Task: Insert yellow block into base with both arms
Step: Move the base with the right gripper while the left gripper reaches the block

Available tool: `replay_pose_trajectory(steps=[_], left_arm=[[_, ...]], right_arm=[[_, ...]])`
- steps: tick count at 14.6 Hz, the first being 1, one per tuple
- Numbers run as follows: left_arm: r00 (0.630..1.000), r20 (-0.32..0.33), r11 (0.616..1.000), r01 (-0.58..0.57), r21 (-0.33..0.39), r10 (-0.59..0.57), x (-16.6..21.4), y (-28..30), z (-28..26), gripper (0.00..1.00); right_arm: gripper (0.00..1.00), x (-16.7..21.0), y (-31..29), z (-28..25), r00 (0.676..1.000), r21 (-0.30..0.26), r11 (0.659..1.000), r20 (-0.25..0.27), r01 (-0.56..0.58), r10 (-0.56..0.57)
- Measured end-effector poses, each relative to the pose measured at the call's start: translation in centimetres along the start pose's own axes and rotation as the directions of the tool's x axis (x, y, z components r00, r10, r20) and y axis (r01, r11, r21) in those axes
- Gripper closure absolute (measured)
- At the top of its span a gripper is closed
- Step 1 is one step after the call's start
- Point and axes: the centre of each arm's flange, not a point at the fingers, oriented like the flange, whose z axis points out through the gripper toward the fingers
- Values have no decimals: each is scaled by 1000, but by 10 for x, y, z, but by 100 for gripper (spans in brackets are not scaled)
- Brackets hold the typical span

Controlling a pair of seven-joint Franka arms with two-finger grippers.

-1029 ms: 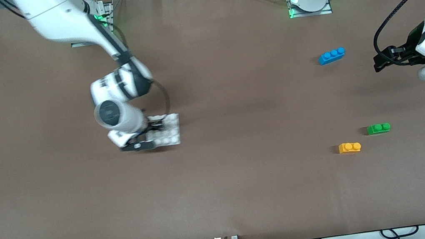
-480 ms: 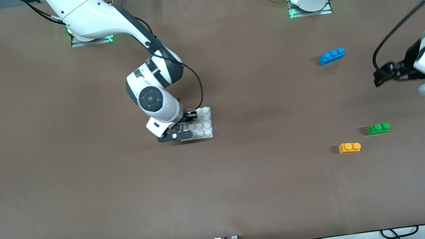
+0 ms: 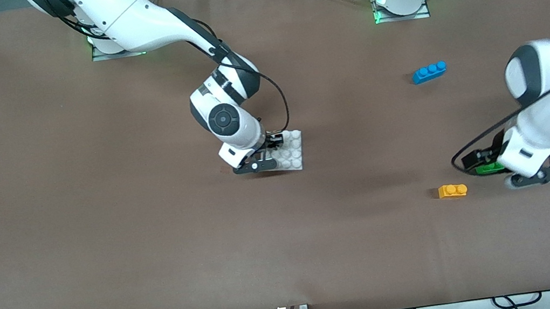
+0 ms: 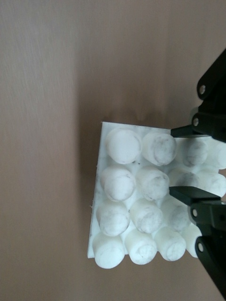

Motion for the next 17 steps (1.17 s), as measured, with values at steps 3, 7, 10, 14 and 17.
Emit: replay_pose_trajectory(steps=[3, 7, 10, 14, 17], left_arm=[[1000, -18, 1000, -7, 1, 7, 6, 3, 37, 0], [997, -39, 996, -64, 59, 66, 10, 4, 69, 0], [993, -42, 991, -104, 82, 107, 10, 7, 84, 0], [986, -72, 986, -144, 81, 149, 13, 12, 99, 0], [981, -75, 982, -172, 82, 179, 13, 13, 111, 0]], right_arm=[[53, -3, -19, 6, 1000, 30, 1000, -11, 5, -5], [50, 6, -18, -2, 1000, 38, 999, -25, -1, 2], [28, 26, -2, -49, 1000, 7, 1000, -7, -25, 25], [0, 60, 44, -160, 996, -36, 997, -64, -70, 67], [0, 95, 132, -252, 991, -50, 993, -92, -105, 100]])
